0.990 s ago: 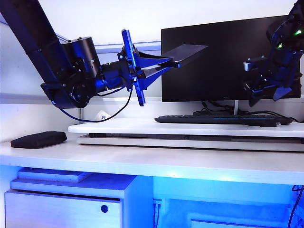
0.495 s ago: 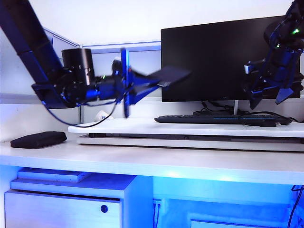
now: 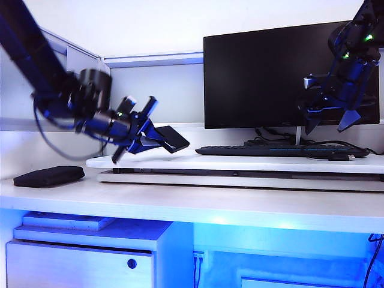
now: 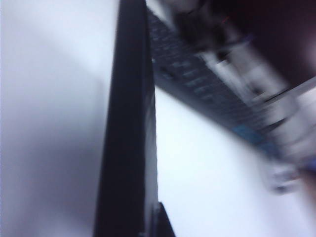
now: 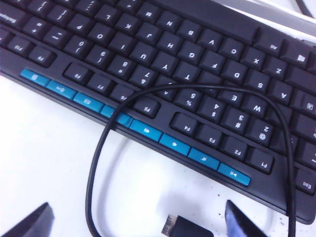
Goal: Unplug the data cable of the portable hard drive.
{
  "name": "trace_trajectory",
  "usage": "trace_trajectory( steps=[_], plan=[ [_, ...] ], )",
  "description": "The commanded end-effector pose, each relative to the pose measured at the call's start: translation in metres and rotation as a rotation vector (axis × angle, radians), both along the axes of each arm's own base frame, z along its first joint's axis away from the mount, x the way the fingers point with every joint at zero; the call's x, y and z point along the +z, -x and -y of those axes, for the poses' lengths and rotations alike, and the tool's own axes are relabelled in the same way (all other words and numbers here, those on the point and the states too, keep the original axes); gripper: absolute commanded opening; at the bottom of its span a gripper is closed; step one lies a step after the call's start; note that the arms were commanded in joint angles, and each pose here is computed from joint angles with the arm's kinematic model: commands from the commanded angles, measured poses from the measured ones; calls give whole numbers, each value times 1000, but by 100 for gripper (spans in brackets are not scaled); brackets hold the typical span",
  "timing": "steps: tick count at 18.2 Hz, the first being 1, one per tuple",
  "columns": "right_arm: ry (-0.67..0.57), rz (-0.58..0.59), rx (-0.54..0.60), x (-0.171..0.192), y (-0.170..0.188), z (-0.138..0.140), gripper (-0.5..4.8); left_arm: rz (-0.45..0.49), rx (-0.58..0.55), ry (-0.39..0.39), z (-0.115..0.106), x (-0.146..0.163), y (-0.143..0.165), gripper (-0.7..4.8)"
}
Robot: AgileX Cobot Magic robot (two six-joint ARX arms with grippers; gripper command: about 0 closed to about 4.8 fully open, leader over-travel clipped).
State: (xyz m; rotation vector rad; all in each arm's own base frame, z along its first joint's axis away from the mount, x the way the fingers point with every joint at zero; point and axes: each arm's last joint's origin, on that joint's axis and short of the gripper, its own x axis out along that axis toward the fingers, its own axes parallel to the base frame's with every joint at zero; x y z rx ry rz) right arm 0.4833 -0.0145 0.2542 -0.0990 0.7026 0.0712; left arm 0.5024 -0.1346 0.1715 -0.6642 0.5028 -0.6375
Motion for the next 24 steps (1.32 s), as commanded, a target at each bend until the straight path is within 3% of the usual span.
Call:
trace_trajectory(
  steps=[1, 5, 8, 11, 13, 14, 15, 21, 24],
  plan=[
    [-20, 25, 9, 6, 0, -2, 453, 81, 39, -286, 1, 22, -7, -6],
    [-110, 21, 11, 6, 0, -4, 453, 161, 133, -639, -5, 29, -11, -5],
    [-121, 30, 14, 7, 0, -5, 454, 190, 116, -785, -6, 25, -10, 4],
    [-158, 48, 25, 10, -1, -6, 473, 207, 107, -804, -6, 26, -10, 254],
    [-167, 60, 35, 13, 0, -6, 473, 207, 100, -800, -6, 26, -10, 286],
    [-173, 71, 43, 16, 0, -7, 473, 209, 98, -796, -6, 26, -10, 360],
    [-178, 85, 52, 20, 1, -7, 473, 212, 101, -794, -6, 27, -10, 479],
    [-248, 108, 91, 34, 6, -9, 473, 202, 55, -774, -5, 25, -9, 479],
    [-274, 98, 124, 38, 10, -14, 475, 134, 11, -785, -6, 20, -4, 479]
  ],
)
